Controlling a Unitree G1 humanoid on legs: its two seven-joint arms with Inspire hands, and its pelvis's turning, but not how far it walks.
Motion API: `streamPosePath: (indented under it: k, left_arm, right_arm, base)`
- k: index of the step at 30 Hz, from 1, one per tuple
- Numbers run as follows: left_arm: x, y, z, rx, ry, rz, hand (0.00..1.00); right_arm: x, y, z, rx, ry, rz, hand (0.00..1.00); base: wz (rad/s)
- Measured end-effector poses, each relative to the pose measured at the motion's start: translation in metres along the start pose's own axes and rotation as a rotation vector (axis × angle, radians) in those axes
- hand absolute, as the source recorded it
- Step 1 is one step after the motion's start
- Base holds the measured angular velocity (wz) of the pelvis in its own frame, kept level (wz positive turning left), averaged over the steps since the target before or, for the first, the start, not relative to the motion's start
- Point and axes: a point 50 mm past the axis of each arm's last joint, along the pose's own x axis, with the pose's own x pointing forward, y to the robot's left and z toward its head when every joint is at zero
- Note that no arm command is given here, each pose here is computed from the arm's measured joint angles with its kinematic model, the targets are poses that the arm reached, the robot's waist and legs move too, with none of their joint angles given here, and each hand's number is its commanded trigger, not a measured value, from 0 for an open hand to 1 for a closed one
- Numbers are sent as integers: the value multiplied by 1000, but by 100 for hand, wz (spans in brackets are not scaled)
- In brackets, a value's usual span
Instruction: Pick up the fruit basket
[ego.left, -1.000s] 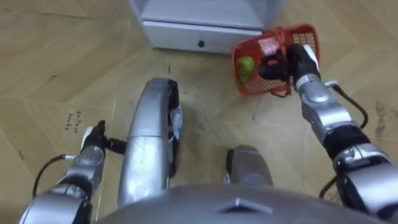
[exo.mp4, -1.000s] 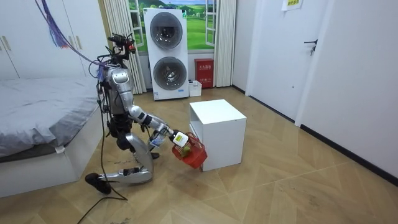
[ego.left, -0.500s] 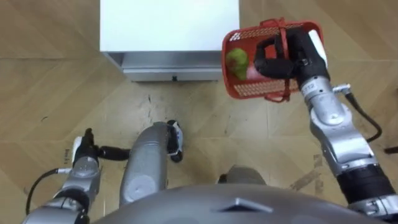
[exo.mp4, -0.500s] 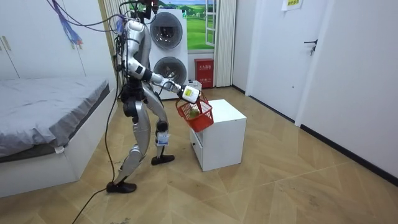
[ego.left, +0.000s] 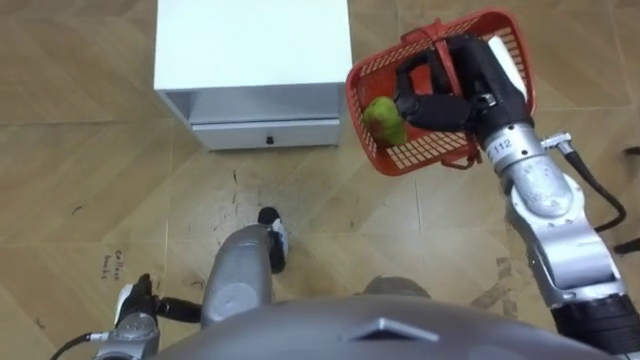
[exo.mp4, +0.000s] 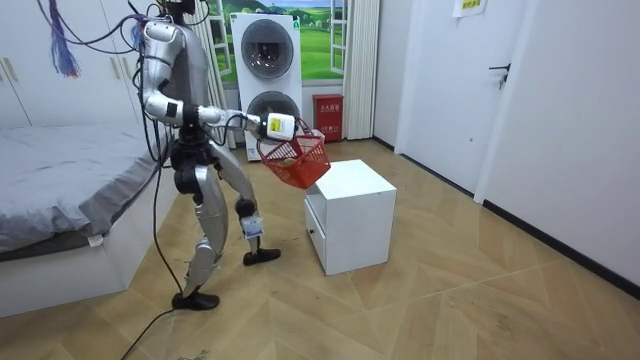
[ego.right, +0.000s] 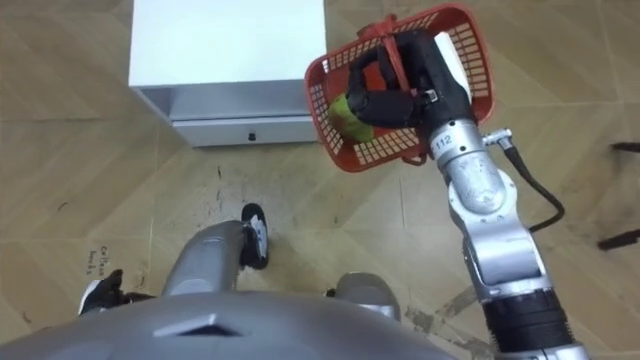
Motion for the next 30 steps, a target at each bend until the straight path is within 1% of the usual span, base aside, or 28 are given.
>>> streamPosePath:
  k: [4, 9, 11, 14, 19, 22, 26, 28, 30]
  left_arm:
    - [0, 0, 0, -4, -3, -4, 0]
    - [-1, 3, -6, -18, 21, 7, 0]
    - [-3, 3, -16, -6, 47, 7, 0]
    - [-5, 3, -25, 0, 70, -1, 0]
    - [-6, -1, -27, 23, 72, -30, 0]
    - [-4, -4, -17, 40, 45, -42, 0]
    - [1, 3, 0, 11, 11, -16, 0]
    - [1, 3, 4, 12, 4, -8, 0]
    - [2, 2, 16, 12, -38, 1, 0]
  right_arm:
    - [0, 0, 5, 0, -20, 6, 100]
    - [1, 0, 6, 0, -26, 7, 100]
    - [5, -1, 12, -7, -52, 12, 100]
    - [6, -3, 21, -8, -91, 8, 100]
    - [7, -6, 34, -12, -147, 11, 100]
    - [11, -10, 40, -21, -171, 0, 100]
    - [12, -5, 34, -11, -148, 4, 100]
    - [12, -4, 34, -8, -147, 7, 100]
    - [12, -4, 35, -6, -152, 7, 100]
  base:
    - [1]
    - [-1]
    - [-7]
    - [0]
    - [0]
    - [25]
    - [19]
    - [1]
    - [-5]
